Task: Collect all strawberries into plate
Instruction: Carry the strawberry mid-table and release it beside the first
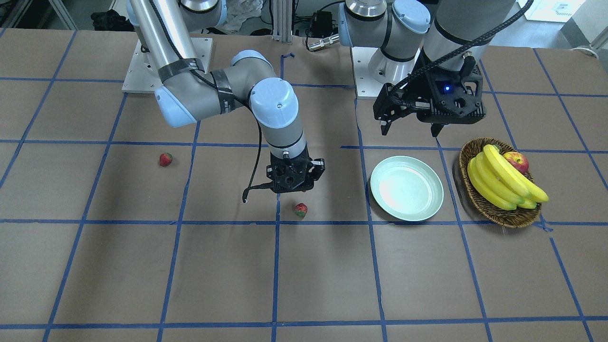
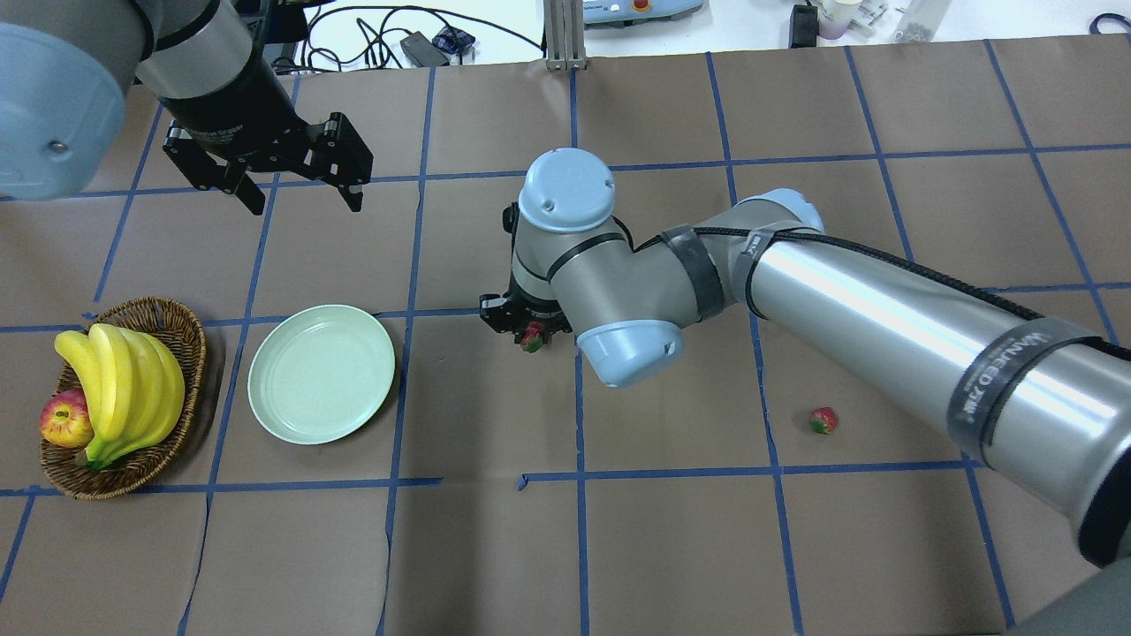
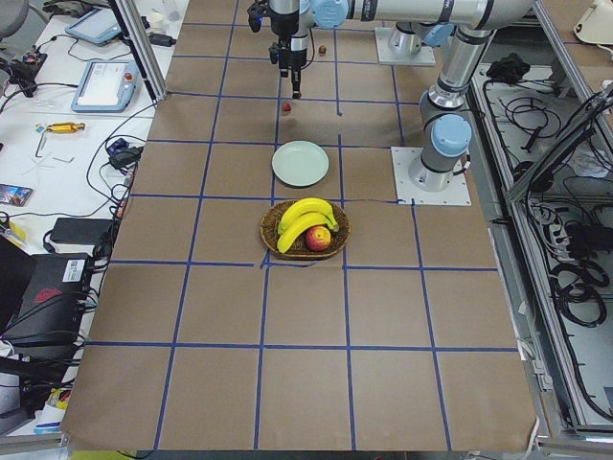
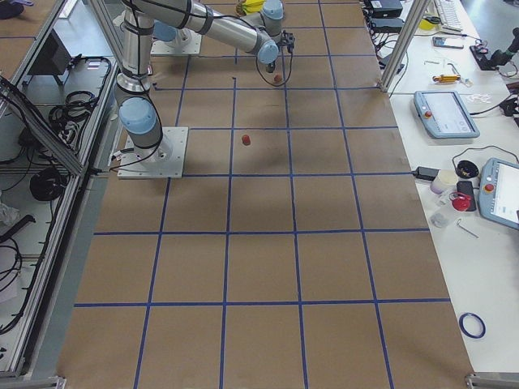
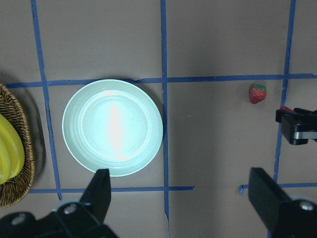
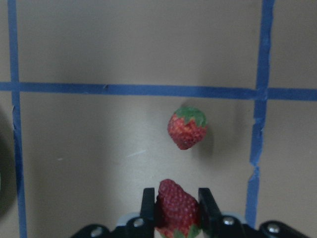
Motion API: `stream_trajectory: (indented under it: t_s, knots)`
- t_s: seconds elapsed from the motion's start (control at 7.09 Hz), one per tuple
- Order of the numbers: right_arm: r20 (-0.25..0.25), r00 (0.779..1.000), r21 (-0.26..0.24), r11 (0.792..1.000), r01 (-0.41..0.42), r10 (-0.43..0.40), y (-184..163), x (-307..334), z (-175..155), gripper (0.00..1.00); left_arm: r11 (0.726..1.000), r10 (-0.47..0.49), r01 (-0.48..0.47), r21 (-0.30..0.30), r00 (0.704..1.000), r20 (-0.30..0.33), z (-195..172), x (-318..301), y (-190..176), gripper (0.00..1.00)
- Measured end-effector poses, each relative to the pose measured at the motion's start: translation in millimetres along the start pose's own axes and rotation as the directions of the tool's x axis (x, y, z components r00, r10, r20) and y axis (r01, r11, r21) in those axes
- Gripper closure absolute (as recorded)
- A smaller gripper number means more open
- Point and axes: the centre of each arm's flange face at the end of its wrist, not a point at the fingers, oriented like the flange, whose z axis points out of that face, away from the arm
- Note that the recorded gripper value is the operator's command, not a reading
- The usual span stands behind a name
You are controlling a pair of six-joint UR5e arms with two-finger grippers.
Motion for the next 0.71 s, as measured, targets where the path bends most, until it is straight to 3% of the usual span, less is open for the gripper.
stream_trajectory:
  t_s: [0.14, 0.28, 0.42, 0.71]
  knots:
    - [-0.023, 1.000, -0.018, 1.000, 0.013, -0.013, 9, -10, 16, 0.83, 1.000, 0.000, 0.000, 0.000, 1.000, 0.000, 0, 0, 0, 0.00]
    - [-0.037, 0.999, -0.032, 0.999, 0.020, -0.021, 14, -15, 27, 0.38, 1.000, 0.000, 0.000, 0.000, 1.000, 0.000, 0, 0, 0, 0.00]
    - [-0.042, 0.999, -0.043, 0.999, 0.023, -0.025, 17, -16, 32, 0.00, 1.000, 0.000, 0.000, 0.000, 1.000, 0.000, 0, 0, 0, 0.00]
    - [-0.048, 0.999, -0.074, 0.997, 0.021, -0.024, 26, -12, 44, 0.00, 1.000, 0.000, 0.000, -0.001, 1.000, 0.000, 0, 0, 0, 0.00]
